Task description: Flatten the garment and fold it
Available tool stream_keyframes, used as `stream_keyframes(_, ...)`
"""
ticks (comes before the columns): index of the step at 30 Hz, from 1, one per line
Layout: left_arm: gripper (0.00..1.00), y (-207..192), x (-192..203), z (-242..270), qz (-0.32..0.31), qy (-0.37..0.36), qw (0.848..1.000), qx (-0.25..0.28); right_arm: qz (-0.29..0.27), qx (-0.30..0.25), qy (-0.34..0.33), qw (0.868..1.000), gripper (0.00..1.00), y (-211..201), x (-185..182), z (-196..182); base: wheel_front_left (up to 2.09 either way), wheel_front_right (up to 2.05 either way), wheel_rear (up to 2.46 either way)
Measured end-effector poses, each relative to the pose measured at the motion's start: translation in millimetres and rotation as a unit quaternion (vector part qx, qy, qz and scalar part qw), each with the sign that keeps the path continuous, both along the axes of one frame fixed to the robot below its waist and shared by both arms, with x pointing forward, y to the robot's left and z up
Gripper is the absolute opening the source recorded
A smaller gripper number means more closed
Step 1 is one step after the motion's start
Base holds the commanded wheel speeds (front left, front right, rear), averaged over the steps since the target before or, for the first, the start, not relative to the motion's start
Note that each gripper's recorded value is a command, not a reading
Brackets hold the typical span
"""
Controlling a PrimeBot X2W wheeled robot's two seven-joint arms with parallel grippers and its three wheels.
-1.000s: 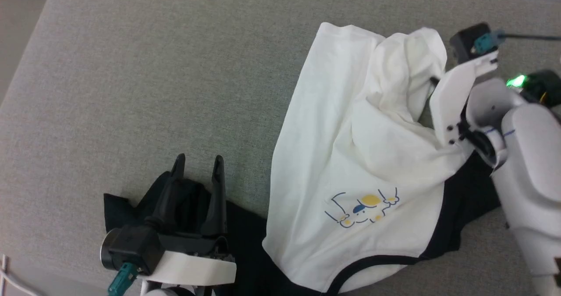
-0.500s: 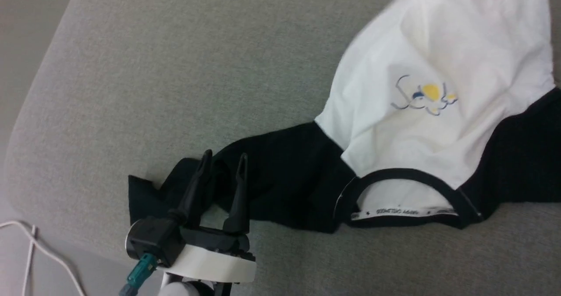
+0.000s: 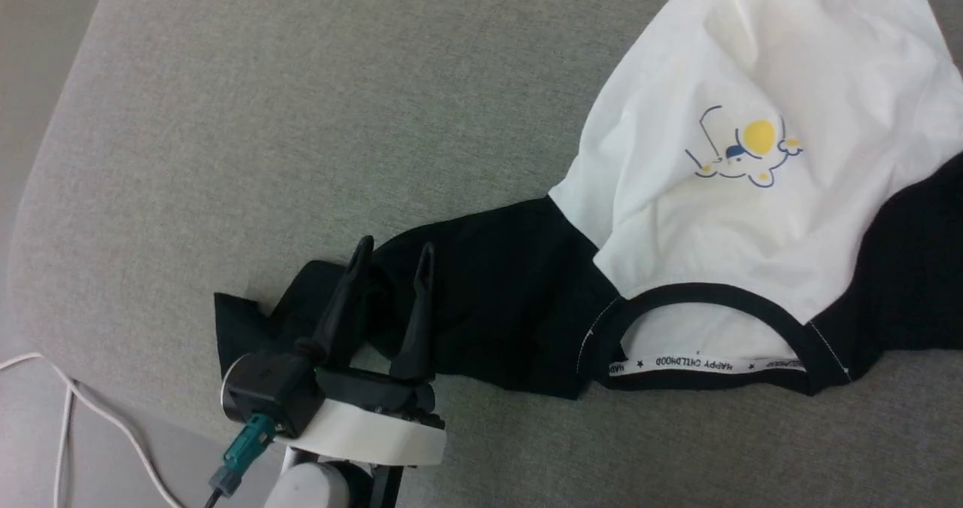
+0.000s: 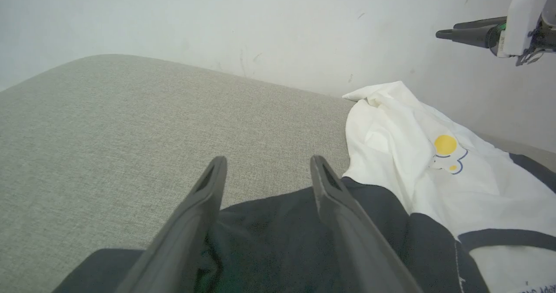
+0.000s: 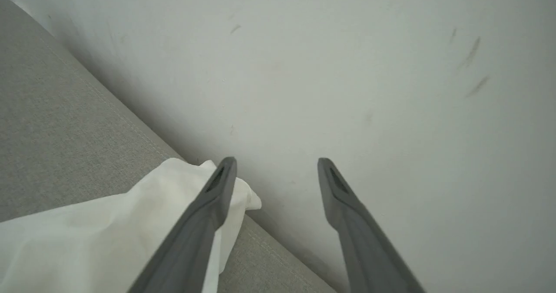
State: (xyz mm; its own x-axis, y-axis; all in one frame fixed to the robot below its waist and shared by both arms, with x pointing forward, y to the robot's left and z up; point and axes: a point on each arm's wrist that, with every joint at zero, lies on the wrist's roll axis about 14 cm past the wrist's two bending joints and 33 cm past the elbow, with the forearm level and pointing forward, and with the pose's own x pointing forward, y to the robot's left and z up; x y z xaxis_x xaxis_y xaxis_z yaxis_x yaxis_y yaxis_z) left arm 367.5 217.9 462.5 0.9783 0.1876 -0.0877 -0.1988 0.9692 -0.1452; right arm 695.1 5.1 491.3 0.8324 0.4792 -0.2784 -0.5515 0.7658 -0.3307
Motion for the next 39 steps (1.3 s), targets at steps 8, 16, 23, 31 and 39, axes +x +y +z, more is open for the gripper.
stream_keyframes(8,1.0,-1.1,-0.8,11.8,-0.007,-0.02,1.0,0.013,-0.047,0.109,0.024,0.993,1.0,-37.1,-26.2,18.1,0.0,0.0,0.0)
stream_keyframes(16,1.0,-18.5,-3.5,21.7,-0.034,-0.039,0.999,0.003,-0.136,0.106,0.105,0.979,1.0,-123.7,-106.2,-22.4,0.0,0.0,0.0)
stream_keyframes(23,1.0,-27.4,0.4,25.2,-0.054,-0.049,0.997,0.0,-0.193,0.034,0.226,0.954,1.0,-178.6,-191.9,-84.6,0.0,0.0,0.0)
stream_keyframes(31,1.0,-28.3,3.3,16.5,-0.06,-0.036,0.998,-0.002,-0.193,-0.005,0.244,0.95,0.04,-188.2,-208.1,-110.3,0.0,0.0,0.0)
stream_keyframes(39,1.0,-26.6,3.5,15.6,-0.063,-0.035,0.997,0.007,-0.201,0.035,0.215,0.955,0.0,-182.7,-198.4,-100.9,0.0,0.0,0.0)
